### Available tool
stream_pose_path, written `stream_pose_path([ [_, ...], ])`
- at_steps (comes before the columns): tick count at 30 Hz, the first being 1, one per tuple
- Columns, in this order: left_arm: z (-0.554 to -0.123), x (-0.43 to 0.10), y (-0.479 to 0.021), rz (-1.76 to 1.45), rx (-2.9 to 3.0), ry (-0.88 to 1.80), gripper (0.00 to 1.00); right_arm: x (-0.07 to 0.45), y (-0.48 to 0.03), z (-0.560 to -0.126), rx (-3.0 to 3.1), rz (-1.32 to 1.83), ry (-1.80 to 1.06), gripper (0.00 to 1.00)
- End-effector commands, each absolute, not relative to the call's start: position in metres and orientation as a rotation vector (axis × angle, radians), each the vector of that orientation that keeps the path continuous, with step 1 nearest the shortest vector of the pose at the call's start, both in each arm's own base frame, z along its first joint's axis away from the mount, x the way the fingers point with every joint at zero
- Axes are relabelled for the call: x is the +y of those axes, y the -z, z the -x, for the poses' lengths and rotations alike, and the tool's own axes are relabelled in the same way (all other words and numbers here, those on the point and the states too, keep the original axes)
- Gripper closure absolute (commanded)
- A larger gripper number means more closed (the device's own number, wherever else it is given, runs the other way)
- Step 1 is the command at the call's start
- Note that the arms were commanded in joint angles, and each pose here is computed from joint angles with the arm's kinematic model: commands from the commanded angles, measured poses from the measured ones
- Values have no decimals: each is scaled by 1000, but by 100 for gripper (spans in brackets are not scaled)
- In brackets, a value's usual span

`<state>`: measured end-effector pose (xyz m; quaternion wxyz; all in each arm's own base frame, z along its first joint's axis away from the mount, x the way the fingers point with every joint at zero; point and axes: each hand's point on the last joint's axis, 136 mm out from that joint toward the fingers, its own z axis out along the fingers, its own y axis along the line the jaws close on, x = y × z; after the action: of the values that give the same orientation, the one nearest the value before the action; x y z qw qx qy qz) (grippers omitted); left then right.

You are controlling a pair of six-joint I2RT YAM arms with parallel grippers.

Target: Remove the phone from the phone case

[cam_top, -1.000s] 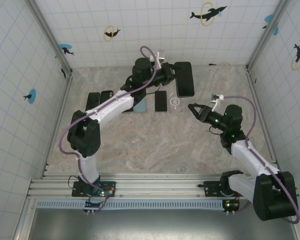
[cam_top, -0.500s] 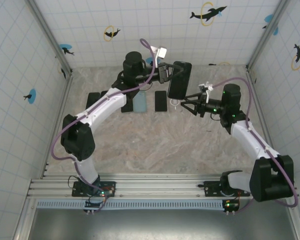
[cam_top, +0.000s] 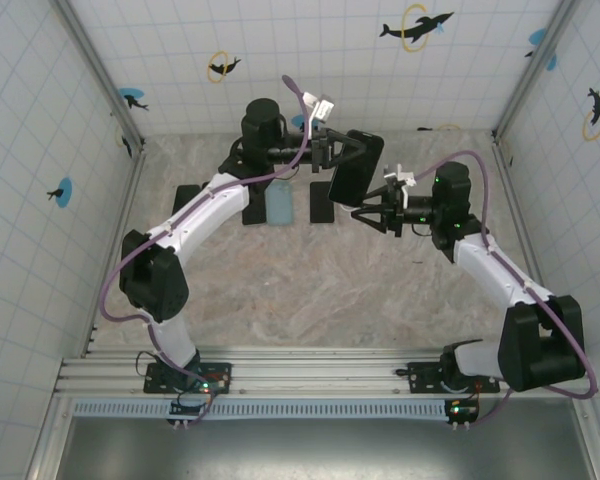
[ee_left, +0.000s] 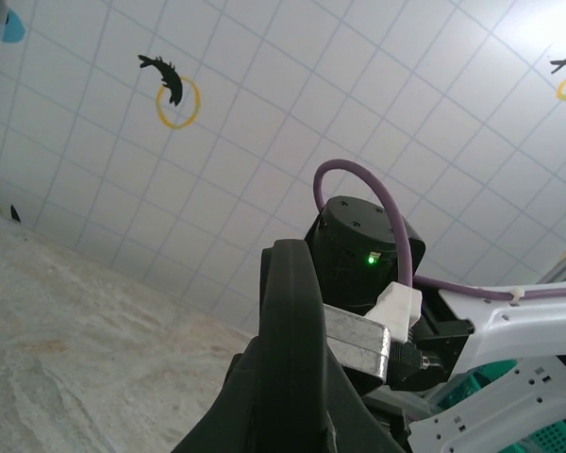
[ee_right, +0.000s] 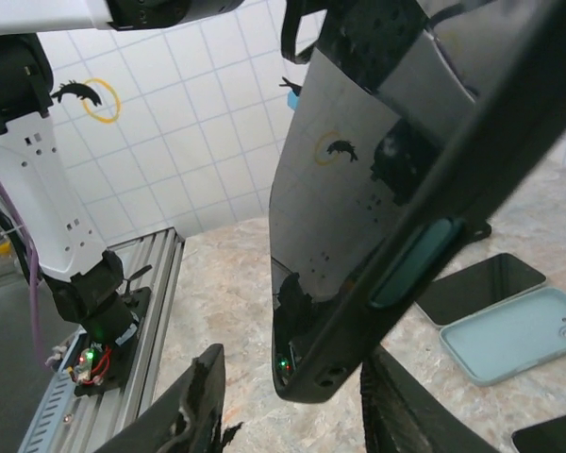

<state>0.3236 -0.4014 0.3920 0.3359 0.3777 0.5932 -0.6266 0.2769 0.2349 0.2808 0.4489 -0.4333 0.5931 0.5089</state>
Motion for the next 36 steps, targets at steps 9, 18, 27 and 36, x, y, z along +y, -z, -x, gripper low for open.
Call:
stream_pose_path([
  [9,-306,-388,-439,-1042,1397,1630,100,242,-306,-276,1340,1145,-1248,76],
  [18,-310,-384,-441,-1022,1409,1655,100,242,-303,-271,1335,1160,-1257,79],
  [27,-309,-384,-441,-1016,1410,1694,100,244,-315,-272,1301,1169,-1244,84],
  [36,-307,-386,-437,-1028,1441,1719,100,247,-319,-277,1297,1164,-1233,89],
])
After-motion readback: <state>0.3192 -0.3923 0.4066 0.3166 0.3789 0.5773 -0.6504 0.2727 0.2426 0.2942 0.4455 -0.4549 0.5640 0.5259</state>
